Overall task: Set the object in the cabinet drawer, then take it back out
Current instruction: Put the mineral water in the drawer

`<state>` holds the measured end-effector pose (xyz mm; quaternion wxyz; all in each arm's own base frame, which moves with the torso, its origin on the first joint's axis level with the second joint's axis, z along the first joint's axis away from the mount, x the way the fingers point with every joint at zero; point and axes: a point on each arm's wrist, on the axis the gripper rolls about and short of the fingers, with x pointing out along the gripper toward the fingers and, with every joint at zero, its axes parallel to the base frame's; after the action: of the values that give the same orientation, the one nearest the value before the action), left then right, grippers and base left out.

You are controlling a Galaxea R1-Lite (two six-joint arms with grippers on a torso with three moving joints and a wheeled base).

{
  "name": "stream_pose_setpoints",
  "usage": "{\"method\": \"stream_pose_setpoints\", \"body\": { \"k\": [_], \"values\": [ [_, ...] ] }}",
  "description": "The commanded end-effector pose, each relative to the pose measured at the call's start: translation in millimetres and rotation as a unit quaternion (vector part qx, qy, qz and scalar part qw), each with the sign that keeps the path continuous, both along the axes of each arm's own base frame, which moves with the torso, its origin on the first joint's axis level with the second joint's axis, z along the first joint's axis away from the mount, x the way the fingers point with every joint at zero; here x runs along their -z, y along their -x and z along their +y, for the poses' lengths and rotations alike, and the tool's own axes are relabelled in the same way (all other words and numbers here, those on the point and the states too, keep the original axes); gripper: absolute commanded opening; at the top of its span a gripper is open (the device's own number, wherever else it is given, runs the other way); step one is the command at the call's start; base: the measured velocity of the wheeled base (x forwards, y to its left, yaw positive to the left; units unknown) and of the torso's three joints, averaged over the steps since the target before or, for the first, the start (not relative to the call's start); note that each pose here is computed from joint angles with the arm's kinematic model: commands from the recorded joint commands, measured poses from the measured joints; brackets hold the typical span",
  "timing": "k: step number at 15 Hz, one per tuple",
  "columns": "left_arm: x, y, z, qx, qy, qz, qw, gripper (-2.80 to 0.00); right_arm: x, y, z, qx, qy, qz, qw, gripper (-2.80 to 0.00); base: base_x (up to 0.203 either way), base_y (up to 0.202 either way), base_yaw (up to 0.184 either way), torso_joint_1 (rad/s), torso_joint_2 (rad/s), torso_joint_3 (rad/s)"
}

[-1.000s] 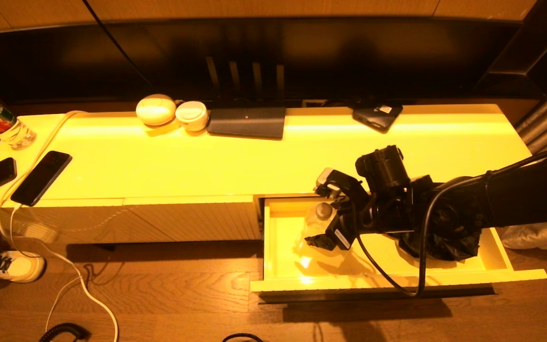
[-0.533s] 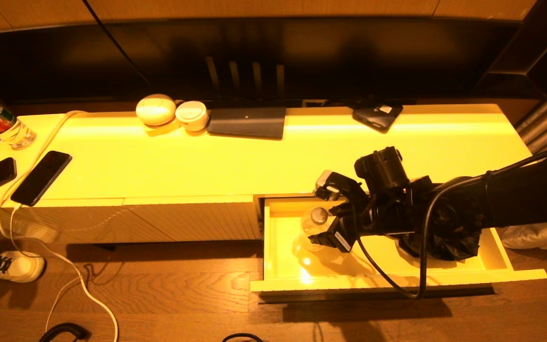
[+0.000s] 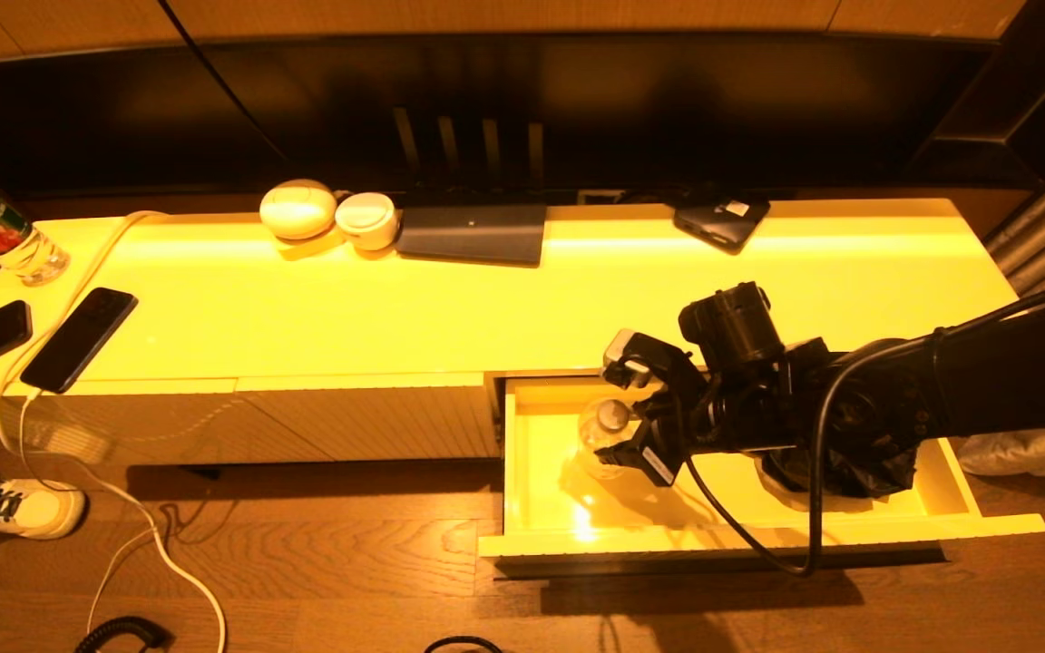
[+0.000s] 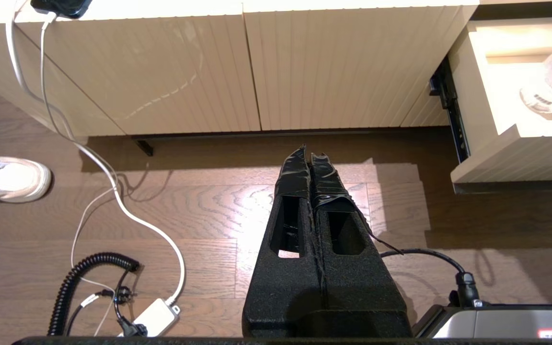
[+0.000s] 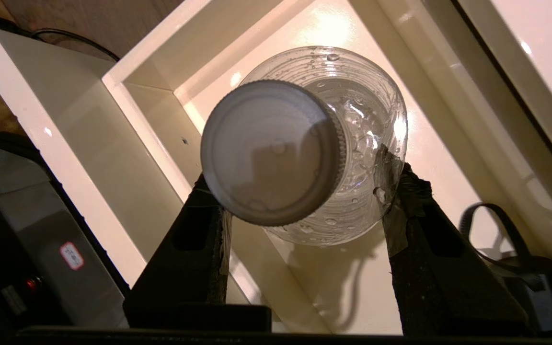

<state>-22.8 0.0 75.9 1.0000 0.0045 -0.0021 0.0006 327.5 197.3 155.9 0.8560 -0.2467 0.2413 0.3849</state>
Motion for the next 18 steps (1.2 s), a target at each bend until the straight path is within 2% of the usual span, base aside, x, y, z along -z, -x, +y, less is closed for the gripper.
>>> {"method": "stream_pose_setpoints", "body": {
  "k": [1, 2, 4, 8, 9, 12, 14, 15, 16, 18],
  "values": [
    [0, 0, 0, 0.0, 0.0, 0.001, 1.0, -2.8, -14, 5, -11, -0.002, 0.009, -0.028, 1.0, -2.8, 0.0, 0.0, 0.0, 0.0, 0.0, 0.0],
    [0, 0, 0, 0.0, 0.0, 0.001, 1.0, -2.8, -15, 6, -16, 0.0, 0.021, -0.037, 0.999, -2.8, 0.0, 0.0, 0.0, 0.0, 0.0, 0.0],
    [0, 0, 0, 0.0, 0.0, 0.001, 1.0, -2.8, -17, 9, -26, 0.004, 0.081, -0.075, 0.994, -2.8, 0.0, 0.0, 0.0, 0.0, 0.0, 0.0],
    [0, 0, 0, 0.0, 0.0, 0.001, 1.0, -2.8, -15, 11, -45, 0.029, 0.196, -0.104, 0.975, -2.8, 0.0, 0.0, 0.0, 0.0, 0.0, 0.0],
    [0, 0, 0, 0.0, 0.0, 0.001, 1.0, -2.8, -16, 10, -48, 0.032, 0.213, -0.106, 0.971, -2.8, 0.0, 0.0, 0.0, 0.0, 0.0, 0.0],
    [0, 0, 0, 0.0, 0.0, 0.001, 1.0, -2.8, -16, 11, -65, 0.022, 0.304, -0.116, 0.945, -2.8, 0.0, 0.0, 0.0, 0.0, 0.0, 0.0],
    [0, 0, 0, 0.0, 0.0, 0.001, 1.0, -2.8, -11, 17, -72, 0.018, 0.373, -0.099, 0.923, -2.8, 0.0, 0.0, 0.0, 0.0, 0.0, 0.0],
    [0, 0, 0, 0.001, 0.0, 0.001, 1.0, -2.8, -11, 19, -73, 0.013, 0.393, -0.093, 0.915, -2.8, 0.0, 0.0, 0.0, 0.0, 0.0, 0.0],
    [0, 0, 0, 0.001, 0.0, 0.001, 1.0, -2.8, -11, 19, -72, 0.013, 0.395, -0.093, 0.914, -2.8, 0.0, 0.0, 0.0, 0.0, 0.0, 0.0],
    [0, 0, 0, 0.0, 0.0, 0.001, 1.0, -2.8, -10, 18, -60, 0.002, 0.414, -0.099, 0.905, -2.8, 0.0, 0.0, 0.0, 0.0, 0.0, 0.0]
  ]
}}
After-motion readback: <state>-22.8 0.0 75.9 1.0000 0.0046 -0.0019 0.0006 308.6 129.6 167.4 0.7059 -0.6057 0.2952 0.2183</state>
